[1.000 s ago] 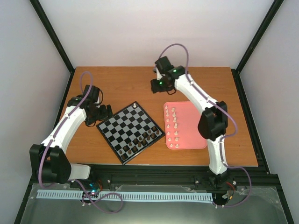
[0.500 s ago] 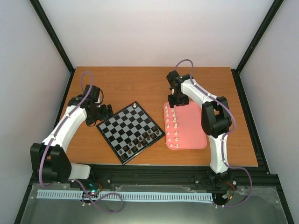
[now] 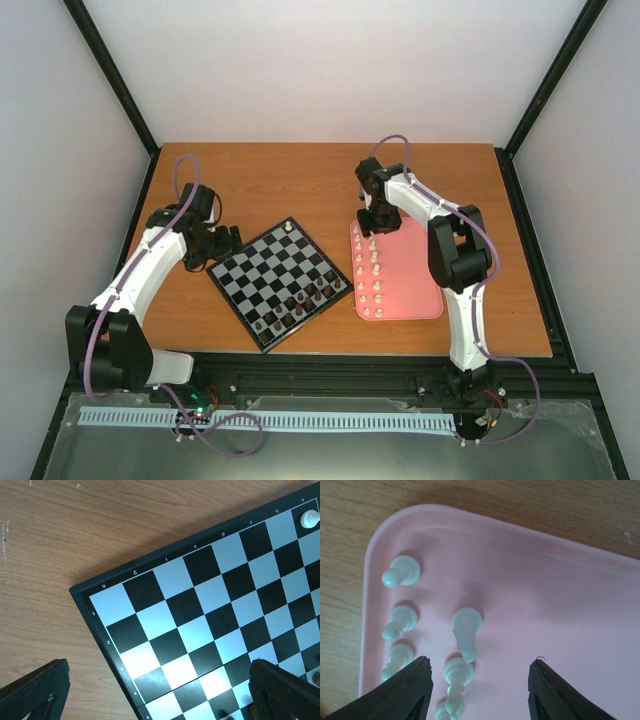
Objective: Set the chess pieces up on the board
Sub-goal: Pick up the chess piece from the storage box.
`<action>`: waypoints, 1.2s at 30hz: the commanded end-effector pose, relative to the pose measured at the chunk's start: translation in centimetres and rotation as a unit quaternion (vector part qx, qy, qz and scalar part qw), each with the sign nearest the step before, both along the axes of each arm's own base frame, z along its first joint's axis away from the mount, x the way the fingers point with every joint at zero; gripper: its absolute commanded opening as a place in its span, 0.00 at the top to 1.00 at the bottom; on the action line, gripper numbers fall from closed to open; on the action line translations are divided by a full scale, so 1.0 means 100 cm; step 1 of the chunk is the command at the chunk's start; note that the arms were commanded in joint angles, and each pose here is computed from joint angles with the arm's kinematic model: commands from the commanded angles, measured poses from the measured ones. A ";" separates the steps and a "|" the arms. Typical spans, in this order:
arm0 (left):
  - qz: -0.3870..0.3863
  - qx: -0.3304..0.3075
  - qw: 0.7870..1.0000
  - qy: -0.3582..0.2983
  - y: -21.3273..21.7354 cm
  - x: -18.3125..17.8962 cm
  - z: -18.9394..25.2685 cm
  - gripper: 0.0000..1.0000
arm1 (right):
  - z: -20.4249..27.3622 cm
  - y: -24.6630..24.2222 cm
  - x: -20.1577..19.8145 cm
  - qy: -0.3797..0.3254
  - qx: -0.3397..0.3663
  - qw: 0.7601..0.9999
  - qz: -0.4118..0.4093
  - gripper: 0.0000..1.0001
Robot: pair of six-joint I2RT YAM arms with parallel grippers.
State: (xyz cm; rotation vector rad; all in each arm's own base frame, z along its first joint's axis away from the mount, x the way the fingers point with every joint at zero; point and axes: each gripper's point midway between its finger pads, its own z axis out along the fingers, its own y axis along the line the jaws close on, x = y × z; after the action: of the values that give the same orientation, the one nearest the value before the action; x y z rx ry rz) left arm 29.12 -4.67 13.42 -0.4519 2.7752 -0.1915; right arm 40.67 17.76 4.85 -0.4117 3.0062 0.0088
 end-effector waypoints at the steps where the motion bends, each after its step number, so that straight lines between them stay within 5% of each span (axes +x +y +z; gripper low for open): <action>1: 0.001 -0.005 1.000 -0.005 0.000 0.005 -0.001 0.00 | -0.011 0.004 0.000 0.010 0.007 1.000 0.009 0.47; 12: 0.000 -0.004 1.000 -0.003 0.000 0.007 -0.002 0.00 | -0.020 0.010 0.009 0.016 0.010 1.000 0.008 0.66; 22: -0.001 -0.005 1.000 -0.002 -0.001 0.008 -0.004 0.00 | -0.013 0.013 0.018 0.004 0.011 1.000 0.010 0.63; 27: -0.001 -0.006 1.000 -0.002 -0.001 0.007 -0.004 0.00 | -0.014 0.013 0.018 0.007 0.009 1.000 0.009 0.76; 36: 0.000 -0.007 1.000 0.000 -0.001 0.004 -0.005 0.00 | -0.014 0.012 0.016 0.012 0.008 1.000 0.011 0.80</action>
State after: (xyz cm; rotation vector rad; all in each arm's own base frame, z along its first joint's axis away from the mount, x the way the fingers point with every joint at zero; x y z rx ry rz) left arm 29.20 -4.74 12.59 -0.4553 2.7952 -0.1893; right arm 42.07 19.02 3.42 -0.4370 3.0214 0.0521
